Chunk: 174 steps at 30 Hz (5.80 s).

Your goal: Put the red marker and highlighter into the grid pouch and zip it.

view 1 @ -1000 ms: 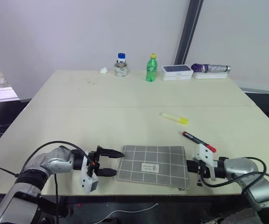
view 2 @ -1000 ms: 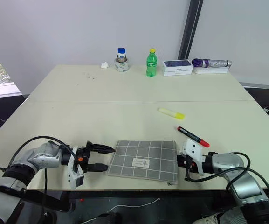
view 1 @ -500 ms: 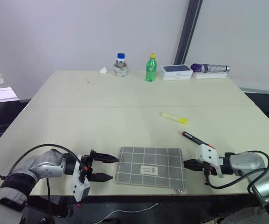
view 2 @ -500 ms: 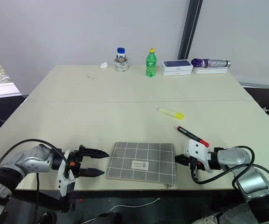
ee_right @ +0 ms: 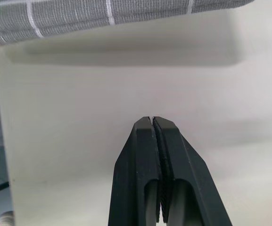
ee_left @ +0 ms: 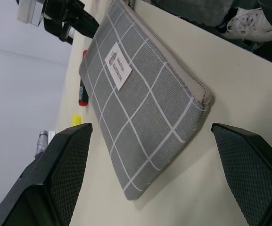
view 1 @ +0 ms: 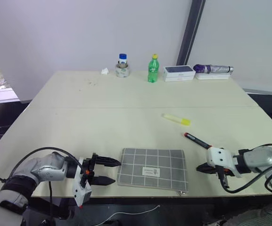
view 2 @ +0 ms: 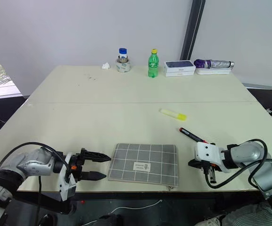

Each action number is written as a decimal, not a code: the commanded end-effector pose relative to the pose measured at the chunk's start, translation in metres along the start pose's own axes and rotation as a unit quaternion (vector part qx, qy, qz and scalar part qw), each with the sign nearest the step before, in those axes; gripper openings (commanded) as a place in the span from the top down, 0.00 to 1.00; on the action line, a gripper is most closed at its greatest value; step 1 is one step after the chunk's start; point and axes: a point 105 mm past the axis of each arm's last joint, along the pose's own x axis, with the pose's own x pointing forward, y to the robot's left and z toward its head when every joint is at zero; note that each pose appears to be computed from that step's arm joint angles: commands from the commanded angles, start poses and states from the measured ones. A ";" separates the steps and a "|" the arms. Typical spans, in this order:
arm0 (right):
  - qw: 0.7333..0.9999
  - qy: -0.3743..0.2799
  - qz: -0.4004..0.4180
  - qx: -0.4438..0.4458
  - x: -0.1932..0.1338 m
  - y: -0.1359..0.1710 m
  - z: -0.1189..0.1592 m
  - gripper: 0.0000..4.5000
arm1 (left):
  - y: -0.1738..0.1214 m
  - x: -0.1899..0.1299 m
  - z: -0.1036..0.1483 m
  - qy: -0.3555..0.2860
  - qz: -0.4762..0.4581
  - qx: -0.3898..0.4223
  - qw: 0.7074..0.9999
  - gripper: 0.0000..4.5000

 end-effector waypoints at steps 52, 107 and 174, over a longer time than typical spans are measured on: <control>0.997 -0.071 -0.014 0.009 0.019 -0.013 0.043 0.94 | 0.012 0.015 -0.002 -0.008 0.043 -0.046 0.998 1.00; 0.901 -0.295 -0.173 0.267 0.109 -0.047 0.155 0.99 | 0.028 -0.026 -0.049 0.200 0.304 -0.203 0.909 1.00; 0.848 -0.293 -0.415 0.155 0.015 -0.061 0.064 0.01 | 0.049 -0.018 -0.055 0.233 0.326 -0.162 0.902 1.00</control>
